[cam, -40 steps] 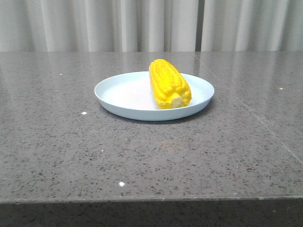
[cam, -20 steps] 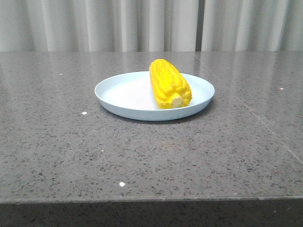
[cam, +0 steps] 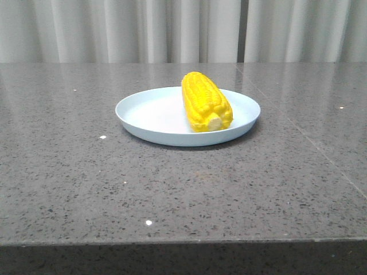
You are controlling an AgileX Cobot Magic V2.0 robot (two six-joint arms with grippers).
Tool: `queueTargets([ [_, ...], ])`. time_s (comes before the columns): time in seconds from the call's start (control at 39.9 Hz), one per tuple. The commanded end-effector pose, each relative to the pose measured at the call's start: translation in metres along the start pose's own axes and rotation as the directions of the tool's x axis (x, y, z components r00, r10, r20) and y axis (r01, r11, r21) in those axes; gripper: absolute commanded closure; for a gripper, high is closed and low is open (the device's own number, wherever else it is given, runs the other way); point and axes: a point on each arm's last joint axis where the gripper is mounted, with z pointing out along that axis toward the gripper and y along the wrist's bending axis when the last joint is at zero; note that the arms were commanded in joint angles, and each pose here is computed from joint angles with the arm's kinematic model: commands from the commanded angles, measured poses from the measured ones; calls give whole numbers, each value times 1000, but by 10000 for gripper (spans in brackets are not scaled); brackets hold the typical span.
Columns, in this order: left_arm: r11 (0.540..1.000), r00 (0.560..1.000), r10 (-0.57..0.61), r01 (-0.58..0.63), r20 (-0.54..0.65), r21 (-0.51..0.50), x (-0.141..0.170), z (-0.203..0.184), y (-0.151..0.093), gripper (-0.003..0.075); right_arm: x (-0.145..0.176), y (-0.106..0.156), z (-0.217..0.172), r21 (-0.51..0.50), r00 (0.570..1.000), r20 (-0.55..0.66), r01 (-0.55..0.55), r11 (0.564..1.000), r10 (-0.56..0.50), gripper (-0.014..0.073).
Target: Place corn on plate with both arms
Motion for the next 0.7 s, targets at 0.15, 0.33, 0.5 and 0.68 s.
queueTargets([
  [0.15,995,994,3,8,113,-101,18,10,3,741,-15,1,-2,-4,995,98,23,1000,-22,664],
  [0.33,994,995,3,8,104,-109,56,23,2,741,-15,1,-2,-4,995,98,23,1000,-22,664],
  [0.5,994,1000,-5,8,23,-106,78,27,2,741,-15,1,-2,-4,995,98,23,1000,-22,664],
  [0.68,994,1000,-6,8,17,-106,79,27,2,741,-15,1,-2,-4,995,98,23,1000,-22,664],
])
